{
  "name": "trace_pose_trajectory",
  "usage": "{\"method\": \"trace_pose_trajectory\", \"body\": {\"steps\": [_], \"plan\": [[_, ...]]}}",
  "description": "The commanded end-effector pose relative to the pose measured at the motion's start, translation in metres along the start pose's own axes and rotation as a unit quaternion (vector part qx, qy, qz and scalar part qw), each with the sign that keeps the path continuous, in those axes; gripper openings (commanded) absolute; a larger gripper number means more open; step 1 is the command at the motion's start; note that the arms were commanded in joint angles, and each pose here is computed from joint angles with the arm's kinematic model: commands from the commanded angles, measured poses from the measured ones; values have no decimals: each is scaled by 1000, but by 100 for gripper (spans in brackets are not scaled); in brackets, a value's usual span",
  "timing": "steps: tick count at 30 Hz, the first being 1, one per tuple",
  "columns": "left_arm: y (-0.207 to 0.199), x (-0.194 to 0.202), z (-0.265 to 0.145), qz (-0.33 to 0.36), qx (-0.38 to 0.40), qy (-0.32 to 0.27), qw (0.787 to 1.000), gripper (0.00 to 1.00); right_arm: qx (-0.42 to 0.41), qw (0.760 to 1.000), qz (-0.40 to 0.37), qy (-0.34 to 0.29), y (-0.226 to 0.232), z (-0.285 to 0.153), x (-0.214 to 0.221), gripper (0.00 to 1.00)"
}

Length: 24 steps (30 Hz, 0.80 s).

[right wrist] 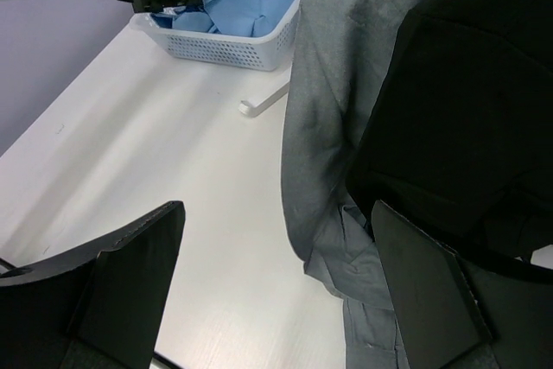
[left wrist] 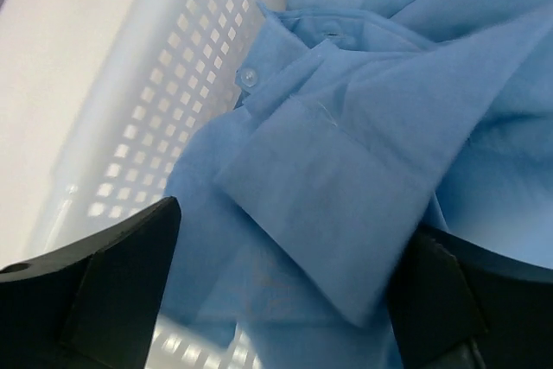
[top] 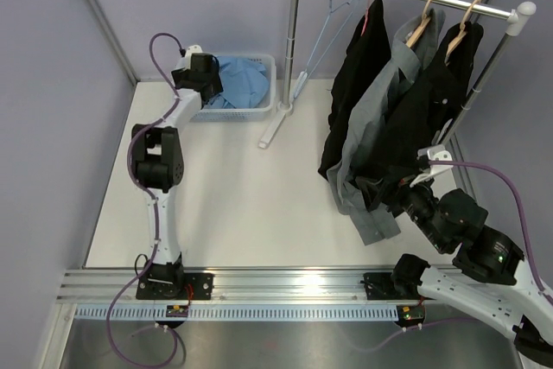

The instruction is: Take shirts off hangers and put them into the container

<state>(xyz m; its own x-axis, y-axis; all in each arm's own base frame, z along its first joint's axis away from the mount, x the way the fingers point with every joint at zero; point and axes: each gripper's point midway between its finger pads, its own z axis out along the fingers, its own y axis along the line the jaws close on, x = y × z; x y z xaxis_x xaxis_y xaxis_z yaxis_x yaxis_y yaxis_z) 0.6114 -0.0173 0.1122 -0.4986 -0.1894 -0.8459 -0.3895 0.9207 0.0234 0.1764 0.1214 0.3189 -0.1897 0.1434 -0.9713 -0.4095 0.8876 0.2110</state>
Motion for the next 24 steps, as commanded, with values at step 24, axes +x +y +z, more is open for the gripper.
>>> {"method": "trace_pose_trajectory", "body": {"steps": [24], "plan": [[100,-38,-376,-20,255,-153,955,99,194,980,30,-40,1,142,-190,98]]}}
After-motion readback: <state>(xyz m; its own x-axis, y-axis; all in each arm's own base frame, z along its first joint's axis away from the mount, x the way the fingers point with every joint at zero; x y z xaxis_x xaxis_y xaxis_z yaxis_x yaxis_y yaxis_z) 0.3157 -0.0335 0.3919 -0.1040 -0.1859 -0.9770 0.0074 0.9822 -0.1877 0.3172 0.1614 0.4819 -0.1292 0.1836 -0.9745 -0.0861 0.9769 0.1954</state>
